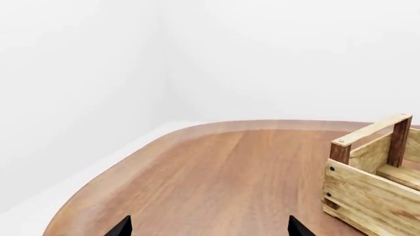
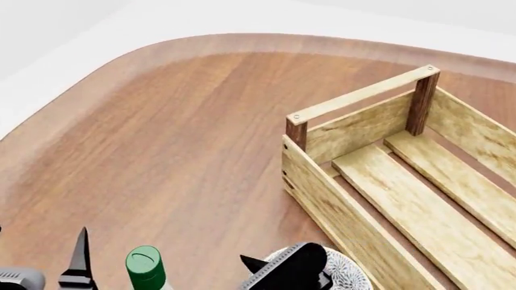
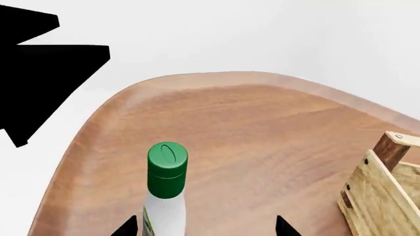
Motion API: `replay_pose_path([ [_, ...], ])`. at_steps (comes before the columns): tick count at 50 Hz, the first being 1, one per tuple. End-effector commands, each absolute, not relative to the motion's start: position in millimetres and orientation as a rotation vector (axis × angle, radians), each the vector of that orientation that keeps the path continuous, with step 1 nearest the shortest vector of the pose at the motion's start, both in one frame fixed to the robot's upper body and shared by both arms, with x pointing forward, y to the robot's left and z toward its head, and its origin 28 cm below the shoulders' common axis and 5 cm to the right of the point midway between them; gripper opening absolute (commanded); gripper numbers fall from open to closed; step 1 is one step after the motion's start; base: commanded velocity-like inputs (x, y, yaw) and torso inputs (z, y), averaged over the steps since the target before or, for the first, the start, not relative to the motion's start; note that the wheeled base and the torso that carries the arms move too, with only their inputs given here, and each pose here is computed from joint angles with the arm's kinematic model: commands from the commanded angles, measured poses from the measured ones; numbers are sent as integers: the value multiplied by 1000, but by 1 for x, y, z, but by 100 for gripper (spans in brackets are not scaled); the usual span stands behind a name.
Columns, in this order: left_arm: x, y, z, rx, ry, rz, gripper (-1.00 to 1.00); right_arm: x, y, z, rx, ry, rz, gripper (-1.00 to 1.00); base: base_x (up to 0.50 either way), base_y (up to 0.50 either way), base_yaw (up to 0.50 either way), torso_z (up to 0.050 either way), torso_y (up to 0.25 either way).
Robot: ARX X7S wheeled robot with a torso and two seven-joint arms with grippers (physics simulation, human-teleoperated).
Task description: Pick up the salad dressing and put it in the tray.
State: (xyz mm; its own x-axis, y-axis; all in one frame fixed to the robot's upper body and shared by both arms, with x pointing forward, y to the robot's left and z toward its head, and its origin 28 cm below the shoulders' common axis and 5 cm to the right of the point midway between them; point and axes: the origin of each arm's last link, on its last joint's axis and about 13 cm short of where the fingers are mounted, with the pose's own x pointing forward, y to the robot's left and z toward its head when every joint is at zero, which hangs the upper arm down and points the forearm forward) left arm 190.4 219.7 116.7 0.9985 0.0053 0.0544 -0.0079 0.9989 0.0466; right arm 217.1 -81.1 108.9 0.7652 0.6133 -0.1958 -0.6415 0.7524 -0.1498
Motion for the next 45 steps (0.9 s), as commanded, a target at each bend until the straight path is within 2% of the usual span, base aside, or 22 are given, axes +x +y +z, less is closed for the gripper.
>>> replay_pose_path([
  [1,189,222,118,45,-70,18,100,229,-72,106,-237,152,745,100,0,0,0,0,0],
  [24,186,225,117,44,-99,41,100,266,-56,103,-262,191,781,100,0,0,0,0,0],
  [45,186,232,122,36,-131,98,100,283,-41,93,-254,271,832,100,0,0,0,0,0],
])
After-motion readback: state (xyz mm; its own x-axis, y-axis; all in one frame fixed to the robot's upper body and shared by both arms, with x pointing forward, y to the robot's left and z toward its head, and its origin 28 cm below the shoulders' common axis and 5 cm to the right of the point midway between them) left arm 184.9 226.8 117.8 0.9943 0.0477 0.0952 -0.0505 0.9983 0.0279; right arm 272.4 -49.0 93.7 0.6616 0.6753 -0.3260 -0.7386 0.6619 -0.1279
